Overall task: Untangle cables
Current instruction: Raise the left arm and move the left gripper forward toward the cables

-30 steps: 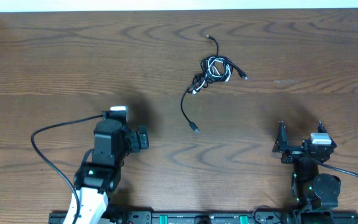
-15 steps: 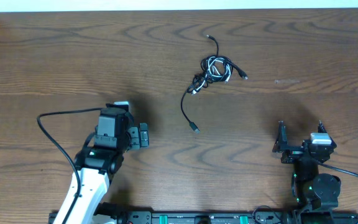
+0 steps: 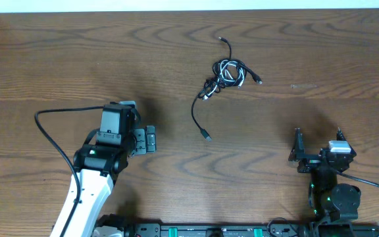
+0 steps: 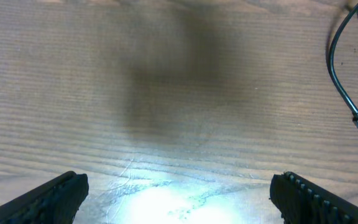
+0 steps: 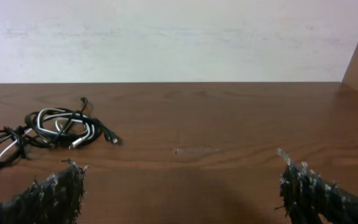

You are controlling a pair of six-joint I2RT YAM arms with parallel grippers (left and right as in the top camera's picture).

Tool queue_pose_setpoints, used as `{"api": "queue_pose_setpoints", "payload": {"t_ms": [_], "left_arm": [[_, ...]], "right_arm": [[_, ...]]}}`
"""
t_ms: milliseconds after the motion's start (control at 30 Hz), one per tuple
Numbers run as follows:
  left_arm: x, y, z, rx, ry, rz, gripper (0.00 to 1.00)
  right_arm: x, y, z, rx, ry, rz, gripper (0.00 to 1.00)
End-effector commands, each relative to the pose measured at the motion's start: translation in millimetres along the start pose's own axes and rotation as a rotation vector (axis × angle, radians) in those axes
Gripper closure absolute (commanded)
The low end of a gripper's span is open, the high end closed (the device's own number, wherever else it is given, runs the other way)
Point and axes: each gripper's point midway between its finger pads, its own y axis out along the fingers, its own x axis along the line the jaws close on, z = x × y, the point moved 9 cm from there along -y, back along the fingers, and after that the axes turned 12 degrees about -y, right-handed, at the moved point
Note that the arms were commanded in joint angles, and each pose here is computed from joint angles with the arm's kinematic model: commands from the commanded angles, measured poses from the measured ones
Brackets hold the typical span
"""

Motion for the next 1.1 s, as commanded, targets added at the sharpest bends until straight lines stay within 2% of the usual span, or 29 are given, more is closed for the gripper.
{"api": "queue_pose_setpoints", "payload": {"t_ms": [0,667,1067], "left_arm": [[-4,-5,-11,0.015,0.024,-0.012,0.01],[-18,29,-15,0.278,0.068,0.000,0.01],[-21,41,-23,0.244,0.069,0.009,0.01]], "right_arm": [[-1,0,0,-0.001,-0.011,0.003,0.01],[-1,0,0,-0.001,-0.011,0.003,0.01],[-1,0,0,-0.001,-0.011,0.003,0.01]]}}
